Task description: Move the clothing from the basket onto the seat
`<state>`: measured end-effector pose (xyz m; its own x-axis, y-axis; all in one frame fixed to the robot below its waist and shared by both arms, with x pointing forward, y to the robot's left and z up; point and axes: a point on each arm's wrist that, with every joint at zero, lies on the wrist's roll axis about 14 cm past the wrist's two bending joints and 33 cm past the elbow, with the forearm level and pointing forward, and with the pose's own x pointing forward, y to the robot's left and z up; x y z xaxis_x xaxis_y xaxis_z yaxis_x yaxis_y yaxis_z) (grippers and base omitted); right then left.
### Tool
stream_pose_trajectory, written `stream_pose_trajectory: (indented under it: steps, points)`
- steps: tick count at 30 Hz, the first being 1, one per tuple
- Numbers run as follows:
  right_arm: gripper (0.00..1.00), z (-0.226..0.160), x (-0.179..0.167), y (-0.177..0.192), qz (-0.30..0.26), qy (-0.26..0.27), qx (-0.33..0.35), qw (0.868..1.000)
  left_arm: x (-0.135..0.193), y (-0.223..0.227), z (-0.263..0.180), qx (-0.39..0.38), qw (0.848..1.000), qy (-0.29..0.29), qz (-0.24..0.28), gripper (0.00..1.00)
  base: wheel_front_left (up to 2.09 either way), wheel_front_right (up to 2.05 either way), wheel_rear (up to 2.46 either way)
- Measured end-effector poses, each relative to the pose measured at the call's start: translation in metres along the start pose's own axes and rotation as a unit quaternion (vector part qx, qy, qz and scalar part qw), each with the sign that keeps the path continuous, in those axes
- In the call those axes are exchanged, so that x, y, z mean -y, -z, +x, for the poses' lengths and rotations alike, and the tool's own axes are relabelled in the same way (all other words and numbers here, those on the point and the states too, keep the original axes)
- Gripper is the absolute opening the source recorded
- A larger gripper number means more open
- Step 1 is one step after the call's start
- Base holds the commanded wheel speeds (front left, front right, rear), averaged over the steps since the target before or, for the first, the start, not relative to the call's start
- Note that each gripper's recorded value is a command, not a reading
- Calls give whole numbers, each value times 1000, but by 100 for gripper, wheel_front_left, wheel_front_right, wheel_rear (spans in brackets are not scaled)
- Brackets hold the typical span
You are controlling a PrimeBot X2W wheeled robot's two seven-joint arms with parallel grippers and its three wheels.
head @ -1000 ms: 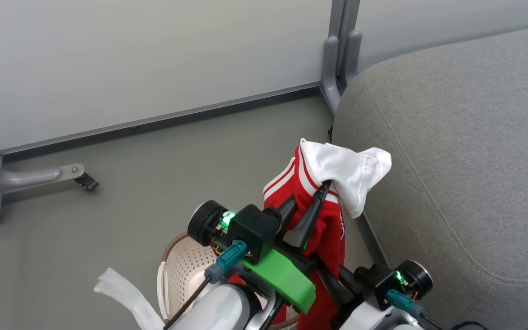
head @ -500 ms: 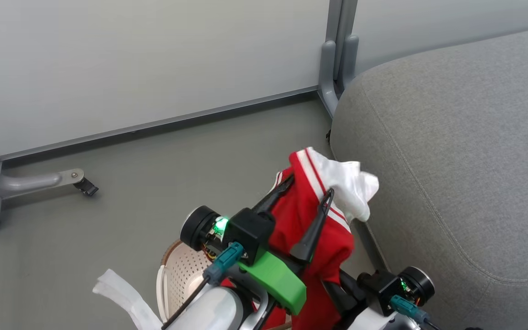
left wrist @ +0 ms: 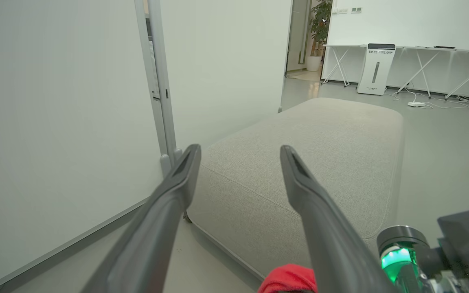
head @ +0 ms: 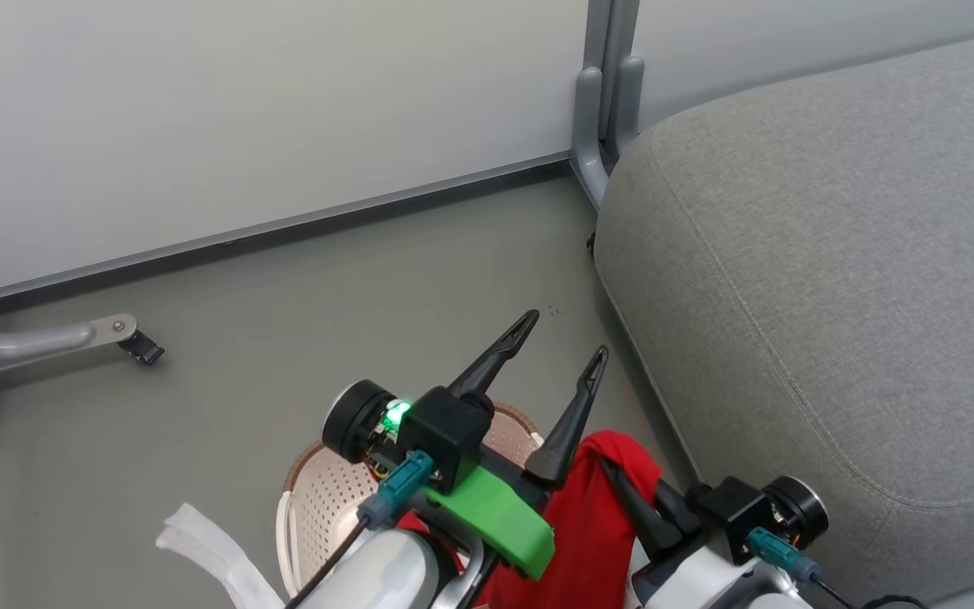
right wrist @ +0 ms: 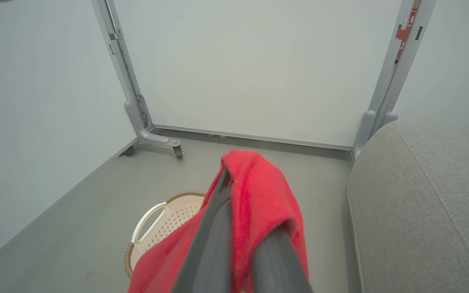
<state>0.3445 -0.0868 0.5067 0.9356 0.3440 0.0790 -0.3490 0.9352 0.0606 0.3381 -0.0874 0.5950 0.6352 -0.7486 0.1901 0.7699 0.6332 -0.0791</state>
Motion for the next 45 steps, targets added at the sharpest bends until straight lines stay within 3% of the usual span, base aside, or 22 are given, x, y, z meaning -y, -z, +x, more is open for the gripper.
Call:
stream_pose_trajectory:
  steps: [7, 16, 34, 38, 45]
  points:
    - [0, -3, 28, -20, -16, 44, 29, 999, -5, 11, 0, 8, 1000, 3, -18, 100, 0, 0, 0]
    - [0, -9, 71, -54, -67, 106, 68, 990, -14, 44, 7, -8, 999, 36, 8, 100, 0, 0, 0]
    - [0, -35, 145, -67, -108, 230, 61, 965, -9, 132, 17, -73, 988, 109, -78, 100, 0, 0, 0]
    - [0, -15, 174, -103, -156, 244, 106, 951, -10, 148, 20, -86, 984, 130, -90, 100, 0, 0, 0]
    - [0, 18, 236, -177, -272, 273, 186, 904, -26, 172, 29, -96, 979, 144, -104, 100, 0, 0, 0]
